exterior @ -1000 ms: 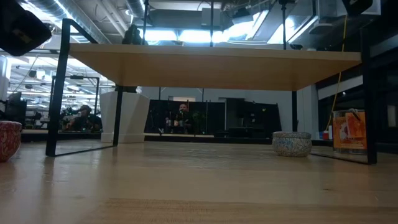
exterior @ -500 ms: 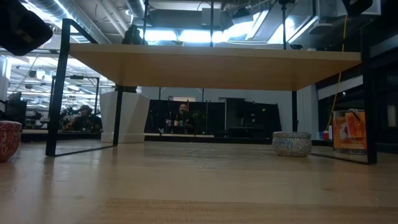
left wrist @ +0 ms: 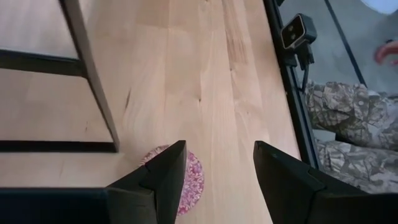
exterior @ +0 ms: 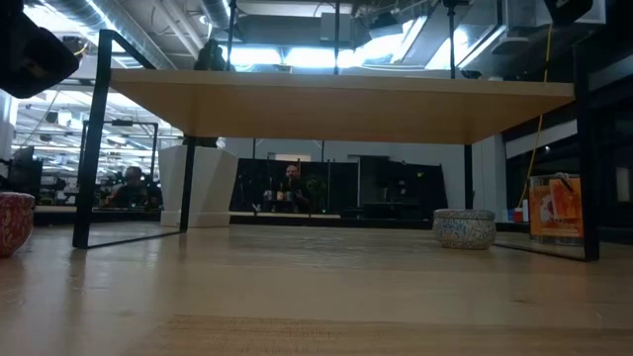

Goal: Pick & Place candle stick holders
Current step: Put the red scented candle on the shelf

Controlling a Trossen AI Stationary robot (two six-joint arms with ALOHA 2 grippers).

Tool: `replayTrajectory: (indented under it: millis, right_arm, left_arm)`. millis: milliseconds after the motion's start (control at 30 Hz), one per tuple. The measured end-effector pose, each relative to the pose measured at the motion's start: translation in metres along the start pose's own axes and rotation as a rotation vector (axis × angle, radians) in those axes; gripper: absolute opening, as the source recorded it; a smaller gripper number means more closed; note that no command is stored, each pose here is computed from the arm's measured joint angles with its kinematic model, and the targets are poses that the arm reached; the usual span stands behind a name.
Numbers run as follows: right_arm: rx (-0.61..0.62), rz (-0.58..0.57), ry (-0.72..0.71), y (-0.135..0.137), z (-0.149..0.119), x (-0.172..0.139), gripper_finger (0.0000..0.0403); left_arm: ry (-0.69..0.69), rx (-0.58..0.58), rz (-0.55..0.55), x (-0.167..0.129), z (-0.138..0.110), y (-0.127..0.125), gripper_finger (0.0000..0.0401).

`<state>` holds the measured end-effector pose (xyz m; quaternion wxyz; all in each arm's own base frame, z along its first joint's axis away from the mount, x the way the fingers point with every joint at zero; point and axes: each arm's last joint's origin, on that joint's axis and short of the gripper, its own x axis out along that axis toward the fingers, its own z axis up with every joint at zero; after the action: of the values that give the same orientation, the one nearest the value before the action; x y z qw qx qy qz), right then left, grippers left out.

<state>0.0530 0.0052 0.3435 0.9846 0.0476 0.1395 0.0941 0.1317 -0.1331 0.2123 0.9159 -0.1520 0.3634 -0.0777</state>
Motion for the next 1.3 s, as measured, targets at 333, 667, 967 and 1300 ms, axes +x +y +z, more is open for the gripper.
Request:
replayTrajectory:
  millis: [333,667,967,1300]
  right_arm:
    - [0.0,-0.003,0.0,0.0,0.0,0.0,0.0053]
    - [0.0,-0.003,0.0,0.0,0.0,0.0,0.0053]
    - [0.0,-0.003,0.0,0.0,0.0,0.0,0.0053]
    - [0.0,-0.002,0.0,0.0,0.0,0.0,0.0053]
  left_arm:
    - [0.06,0.058,-0.105,0.009,-0.001,-0.009,0.0185]
    - [0.162,0.059,-0.05,0.028,-0.013,-0.009,0.0194]
    - [0.157,0.046,0.019,0.038,-0.017,-0.007,0.0267]
    - [0.076,0.071,0.122,0.039,-0.015,-0.004,0.0329]
